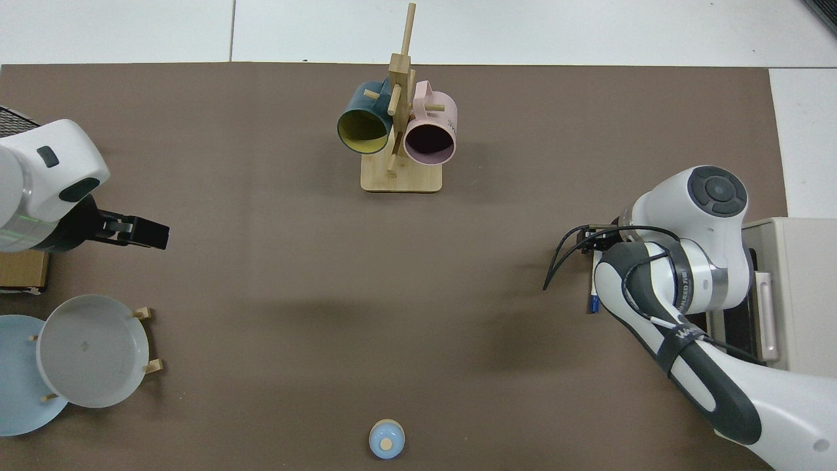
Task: Put markers into pen holder
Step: 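Close the right gripper around the marker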
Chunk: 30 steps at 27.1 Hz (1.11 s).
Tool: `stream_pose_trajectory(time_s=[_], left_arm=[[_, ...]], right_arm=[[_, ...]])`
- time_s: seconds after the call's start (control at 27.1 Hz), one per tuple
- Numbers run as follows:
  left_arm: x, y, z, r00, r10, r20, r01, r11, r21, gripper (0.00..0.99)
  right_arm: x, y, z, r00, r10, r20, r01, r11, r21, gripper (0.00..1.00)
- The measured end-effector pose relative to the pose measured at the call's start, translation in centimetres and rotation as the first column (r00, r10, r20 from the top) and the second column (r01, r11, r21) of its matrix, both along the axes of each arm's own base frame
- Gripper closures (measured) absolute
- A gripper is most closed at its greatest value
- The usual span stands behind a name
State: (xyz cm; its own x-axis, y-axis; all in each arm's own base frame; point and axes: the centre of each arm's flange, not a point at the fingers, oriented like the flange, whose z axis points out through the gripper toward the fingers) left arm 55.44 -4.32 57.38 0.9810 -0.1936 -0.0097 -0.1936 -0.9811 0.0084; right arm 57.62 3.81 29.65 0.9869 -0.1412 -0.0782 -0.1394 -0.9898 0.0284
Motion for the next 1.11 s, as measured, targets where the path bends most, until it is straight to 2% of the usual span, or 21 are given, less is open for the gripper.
stream_pose_trajectory(time_s=[0.18,0.22,0.26,0.29,0.37,0.41,0.48,0.55,0.63,0.77,0.88,1.11], left_arm=[[0.0,0.0,0.0,1.0,0.0,-0.001,0.0,1.0,0.0,0.0],[0.0,0.0,-0.1,1.0,0.0,-0.001,0.0,1.0,0.0,0.0],[0.0,0.0,-0.1,1.0,0.0,-0.001,0.0,1.0,0.0,0.0],[0.0,0.0,-0.1,1.0,0.0,-0.001,0.0,1.0,0.0,0.0],[0.0,0.0,-0.1,1.0,0.0,-0.001,0.0,1.0,0.0,0.0],[0.0,0.0,-0.1,1.0,0.0,-0.001,0.0,1.0,0.0,0.0],[0.0,0.0,-0.1,1.0,0.0,-0.001,0.0,1.0,0.0,0.0],[0.0,0.0,-0.1,1.0,0.0,-0.001,0.0,1.0,0.0,0.0],[0.0,0.0,-0.1,1.0,0.0,-0.002,0.0,1.0,0.0,0.0],[0.0,-0.2,-0.1,1.0,-0.003,-0.001,0.003,1.0,0.0,0.0],[0.0,-0.5,0.0,1.0,-0.009,0.003,0.009,1.0,-0.001,0.0],[0.1,-0.8,0.6,1.0,-0.015,0.023,0.015,1.0,-0.002,0.0]], right_arm=[[-0.1,-0.3,-0.4,1.0,-0.004,-0.008,0.004,1.0,-0.002,0.3],[-0.2,-0.3,-0.5,1.0,-0.004,-0.009,0.004,1.0,-0.002,0.33],[-0.2,-0.4,-0.5,1.0,-0.006,-0.011,0.006,1.0,-0.002,0.42],[-0.2,-0.5,-0.6,1.0,-0.007,-0.011,0.007,1.0,-0.002,0.45],[-0.3,-0.6,-0.7,1.0,-0.009,-0.011,0.009,1.0,-0.002,0.56],[-0.3,-0.7,-0.7,1.0,-0.01,-0.01,0.01,1.0,-0.002,0.67],[-0.3,-0.7,-0.8,1.0,-0.012,-0.011,0.012,1.0,-0.003,0.74],[-0.3,-0.8,-0.9,1.0,-0.012,-0.013,0.012,1.0,-0.003,0.74],[-0.3,-0.8,-0.9,1.0,-0.017,-0.013,0.017,1.0,-0.003,0.83],[-0.3,-0.5,-0.8,0.998,-0.06,-0.01,0.06,0.998,-0.007,0.83],[0.1,0.3,-0.1,0.994,-0.109,0.004,0.11,0.994,-0.008,0.83],[1.1,3.5,3.9,0.981,-0.192,0.001,0.192,0.981,-0.01,0.83]])
